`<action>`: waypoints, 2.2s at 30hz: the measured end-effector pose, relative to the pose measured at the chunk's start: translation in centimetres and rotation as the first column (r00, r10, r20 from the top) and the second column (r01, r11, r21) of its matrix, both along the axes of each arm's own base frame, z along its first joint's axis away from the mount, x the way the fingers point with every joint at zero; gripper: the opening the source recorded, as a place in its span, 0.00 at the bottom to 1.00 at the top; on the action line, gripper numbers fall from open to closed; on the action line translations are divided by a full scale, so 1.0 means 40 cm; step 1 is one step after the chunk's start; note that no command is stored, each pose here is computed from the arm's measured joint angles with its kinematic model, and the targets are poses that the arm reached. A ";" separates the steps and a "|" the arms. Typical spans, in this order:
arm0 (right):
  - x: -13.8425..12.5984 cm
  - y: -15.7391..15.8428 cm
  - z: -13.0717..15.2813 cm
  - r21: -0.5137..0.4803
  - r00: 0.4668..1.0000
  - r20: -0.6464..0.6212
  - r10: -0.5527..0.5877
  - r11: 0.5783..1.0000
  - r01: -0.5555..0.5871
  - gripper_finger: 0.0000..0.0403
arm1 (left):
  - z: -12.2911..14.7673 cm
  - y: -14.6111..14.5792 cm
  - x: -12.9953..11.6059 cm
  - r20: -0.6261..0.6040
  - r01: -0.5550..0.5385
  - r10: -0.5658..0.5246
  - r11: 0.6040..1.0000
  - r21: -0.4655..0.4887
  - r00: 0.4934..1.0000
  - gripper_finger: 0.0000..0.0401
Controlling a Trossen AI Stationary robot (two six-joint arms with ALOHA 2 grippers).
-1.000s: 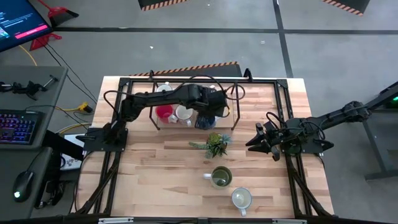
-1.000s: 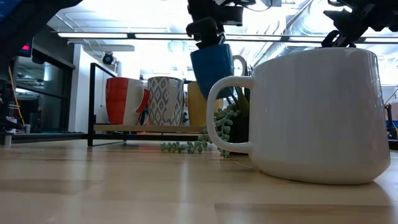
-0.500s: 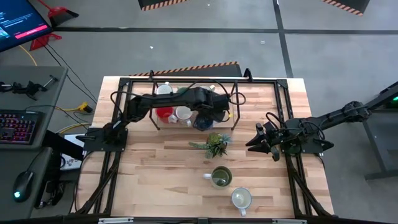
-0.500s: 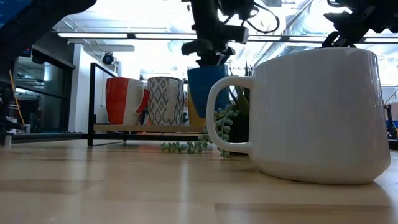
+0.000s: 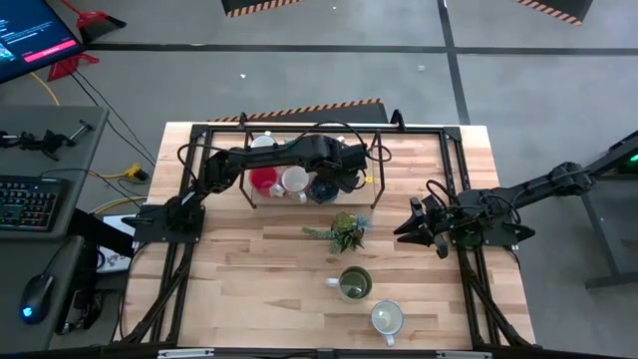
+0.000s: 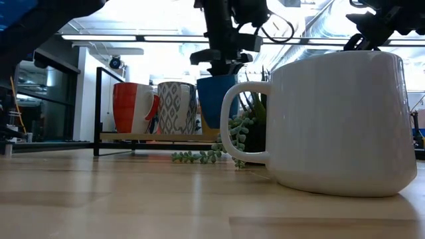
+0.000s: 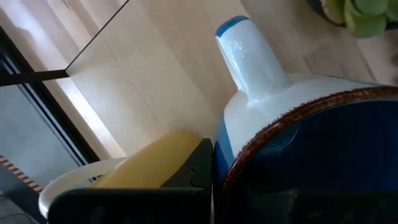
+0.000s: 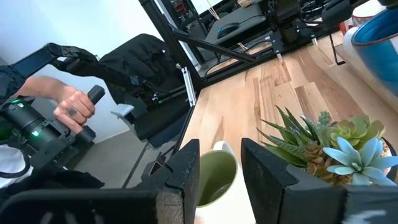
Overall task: Place coffee mugs
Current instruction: Put the blue mug on the shelf
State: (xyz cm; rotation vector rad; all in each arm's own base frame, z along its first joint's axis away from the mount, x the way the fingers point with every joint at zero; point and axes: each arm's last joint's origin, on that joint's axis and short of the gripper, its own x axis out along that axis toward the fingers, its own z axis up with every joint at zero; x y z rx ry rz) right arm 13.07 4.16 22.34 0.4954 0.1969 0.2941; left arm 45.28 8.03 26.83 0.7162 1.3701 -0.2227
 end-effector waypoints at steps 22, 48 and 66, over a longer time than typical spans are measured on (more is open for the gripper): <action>0.000 0.000 0.002 0.002 1.000 0.007 0.000 1.000 0.000 0.24 | 0.000 0.008 -0.001 -0.018 0.101 -0.101 0.995 -0.009 0.995 0.01; 0.001 0.000 0.005 0.007 1.000 0.020 0.000 1.000 0.000 0.24 | 0.003 0.009 0.011 0.035 0.059 -0.060 0.998 0.016 0.998 0.01; 0.000 0.000 0.005 0.009 1.000 0.019 0.000 1.000 0.000 0.24 | -0.028 0.005 0.017 -0.001 0.020 -0.020 1.000 0.000 1.000 0.01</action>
